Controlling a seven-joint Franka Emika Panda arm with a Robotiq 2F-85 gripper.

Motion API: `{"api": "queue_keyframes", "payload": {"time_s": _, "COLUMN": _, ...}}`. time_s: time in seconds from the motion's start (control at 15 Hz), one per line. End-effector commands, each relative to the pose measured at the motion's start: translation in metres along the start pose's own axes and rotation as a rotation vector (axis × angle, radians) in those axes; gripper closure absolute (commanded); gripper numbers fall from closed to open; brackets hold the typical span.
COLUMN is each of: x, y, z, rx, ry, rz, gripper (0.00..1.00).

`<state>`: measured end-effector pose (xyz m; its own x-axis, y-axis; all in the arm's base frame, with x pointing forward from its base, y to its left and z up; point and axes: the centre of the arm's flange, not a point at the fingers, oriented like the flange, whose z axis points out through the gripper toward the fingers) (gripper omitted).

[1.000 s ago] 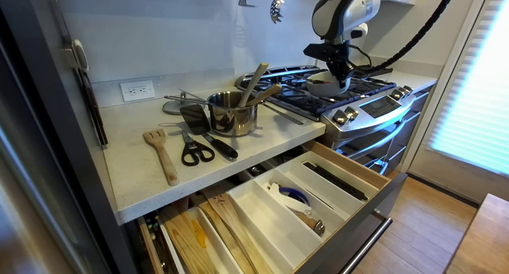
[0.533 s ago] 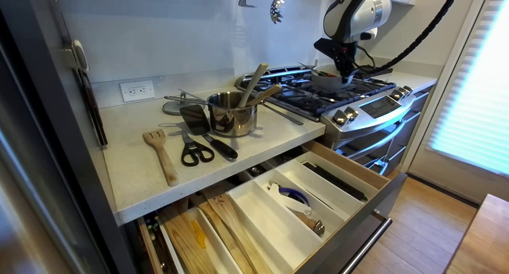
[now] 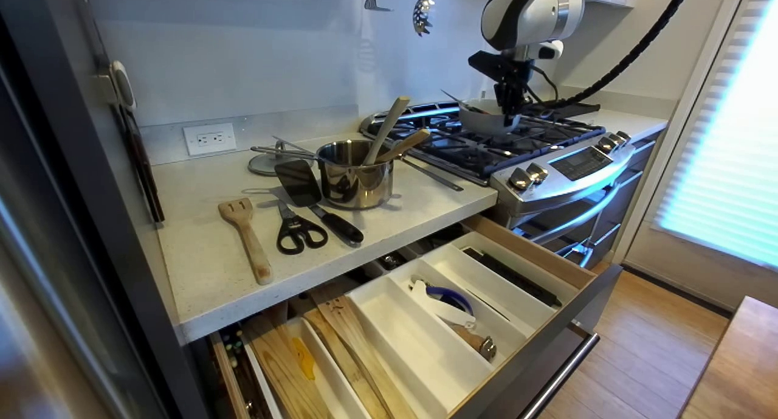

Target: Put the grey bowl on the front left plate of the stove

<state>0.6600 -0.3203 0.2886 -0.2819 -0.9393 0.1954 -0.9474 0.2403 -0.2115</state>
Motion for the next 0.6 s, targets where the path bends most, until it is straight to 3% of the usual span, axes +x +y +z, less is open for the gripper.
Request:
{"api": "queue_keyframes", "payload": {"time_s": 0.0, "x": 0.0, "y": -0.004, "z": -0.016, "rx": -0.084, "ry": -0.04, "rz": -0.018, "gripper": 0.98}}
{"api": "queue_keyframes", "payload": {"time_s": 0.07, "x": -0.002, "y": 0.001, "z": -0.002, "rx": -0.053, "ry": -0.014, "rz": -0.011, "gripper": 0.93}}
{"api": "queue_keyframes", "payload": {"time_s": 0.2, "x": -0.004, "y": 0.004, "z": -0.002, "rx": -0.091, "ry": -0.023, "rz": -0.019, "gripper": 0.98}}
{"api": "queue_keyframes", "payload": {"time_s": 0.53, "x": -0.008, "y": -0.001, "z": 0.018, "rx": -0.056, "ry": 0.05, "rz": 0.015, "gripper": 0.98}}
